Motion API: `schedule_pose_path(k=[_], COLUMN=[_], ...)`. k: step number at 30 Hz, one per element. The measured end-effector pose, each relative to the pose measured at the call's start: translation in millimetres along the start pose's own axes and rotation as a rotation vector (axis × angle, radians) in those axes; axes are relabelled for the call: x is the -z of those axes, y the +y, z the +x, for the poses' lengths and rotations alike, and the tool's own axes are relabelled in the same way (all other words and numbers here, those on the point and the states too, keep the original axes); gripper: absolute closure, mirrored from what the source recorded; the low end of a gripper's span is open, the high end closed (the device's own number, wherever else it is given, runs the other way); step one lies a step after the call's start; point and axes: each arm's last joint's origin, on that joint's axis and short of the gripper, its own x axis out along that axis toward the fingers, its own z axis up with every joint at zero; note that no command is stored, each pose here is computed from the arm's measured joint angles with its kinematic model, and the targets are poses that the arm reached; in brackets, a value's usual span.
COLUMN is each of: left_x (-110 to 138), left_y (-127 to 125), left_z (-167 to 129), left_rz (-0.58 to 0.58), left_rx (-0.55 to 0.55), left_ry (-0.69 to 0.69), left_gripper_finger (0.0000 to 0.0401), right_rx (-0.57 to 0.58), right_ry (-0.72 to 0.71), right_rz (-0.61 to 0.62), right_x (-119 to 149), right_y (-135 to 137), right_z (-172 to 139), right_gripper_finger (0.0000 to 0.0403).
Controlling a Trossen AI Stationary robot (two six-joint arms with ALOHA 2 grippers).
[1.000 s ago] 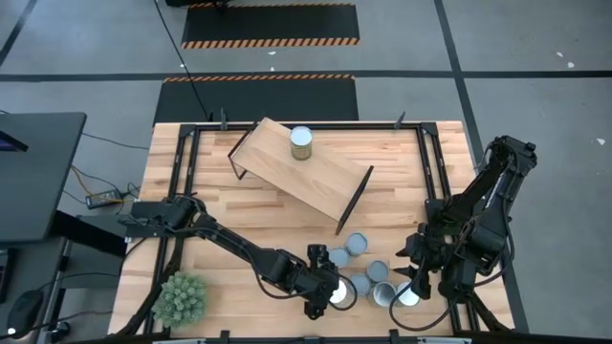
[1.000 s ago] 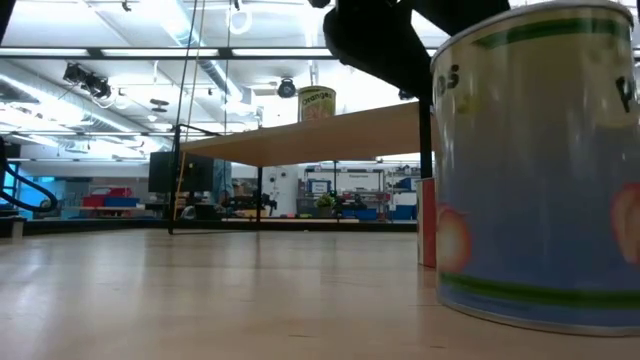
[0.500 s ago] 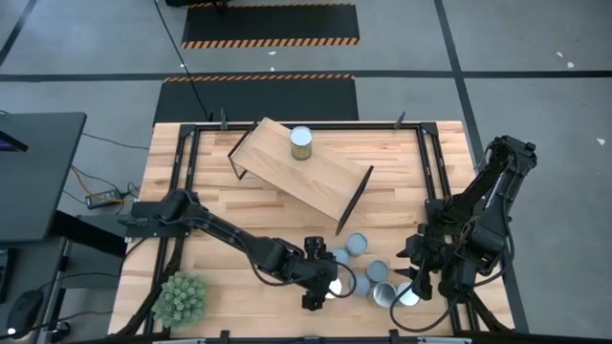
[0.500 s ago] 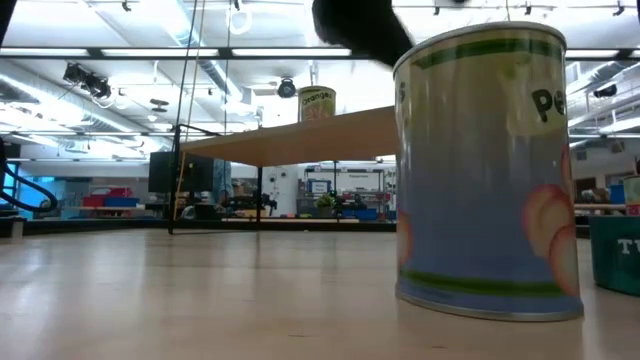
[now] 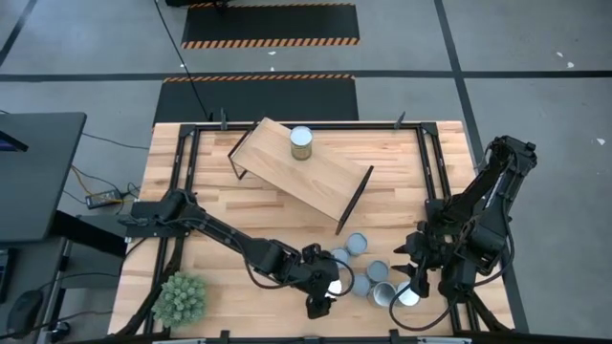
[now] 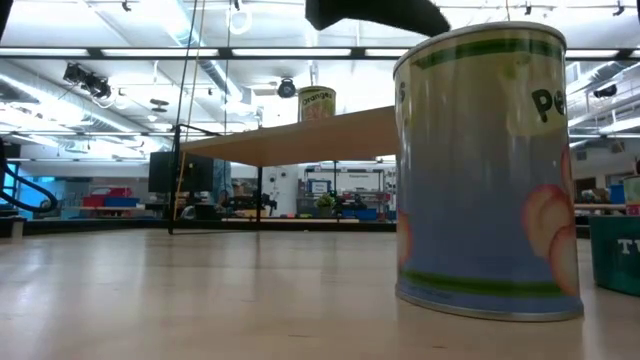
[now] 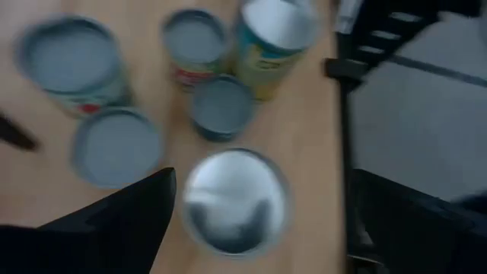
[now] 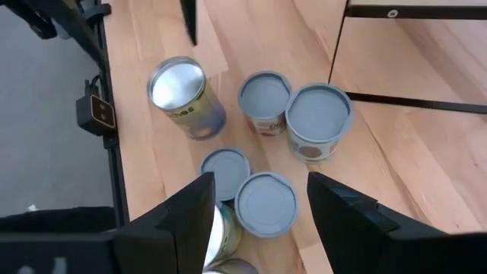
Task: Pick and place cans onto a shelf
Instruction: Put the canned peaches on the shelf
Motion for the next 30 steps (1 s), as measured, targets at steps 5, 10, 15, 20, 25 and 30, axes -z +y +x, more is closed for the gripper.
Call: schedule_pose_path(k=[5,10,15,20,25,30], left_x=[9,12,16,18,21,24], left_y=[-6,-7,-6,-5,-5,-5], left_z=[-1,5,15,20,24,28], left_rz=[0.088,0.079,0.086,0.072,0.045,0.048], left_rx=[-0.091,-0.086,-0.099,-0.082,-0.071,-0.077], left_ry=[-0.016,-0.007,0.003,0.022,0.043,0.055], left_gripper_finger=[0.0006,0.0006,0.0006,0.0005,0.0005,0.0005], right_rx=[0.001,0.005,0.012,0.014,0.013,0.012], right_ry=[-0.001,-0.006,-0.011,-0.006,-0.006,-0.005], right_rz=[0.002,0.000,0.005,0.010,0.011,0.011], right_x=[0,-1,-3,-4,-4,-4], right_y=[0,-1,-1,-2,-2,-2], right_z=[0,1,2,3,3,3], right_gripper_finger=[0.0186,0.0186,0.0186,0.0186,0.0186,0.0186])
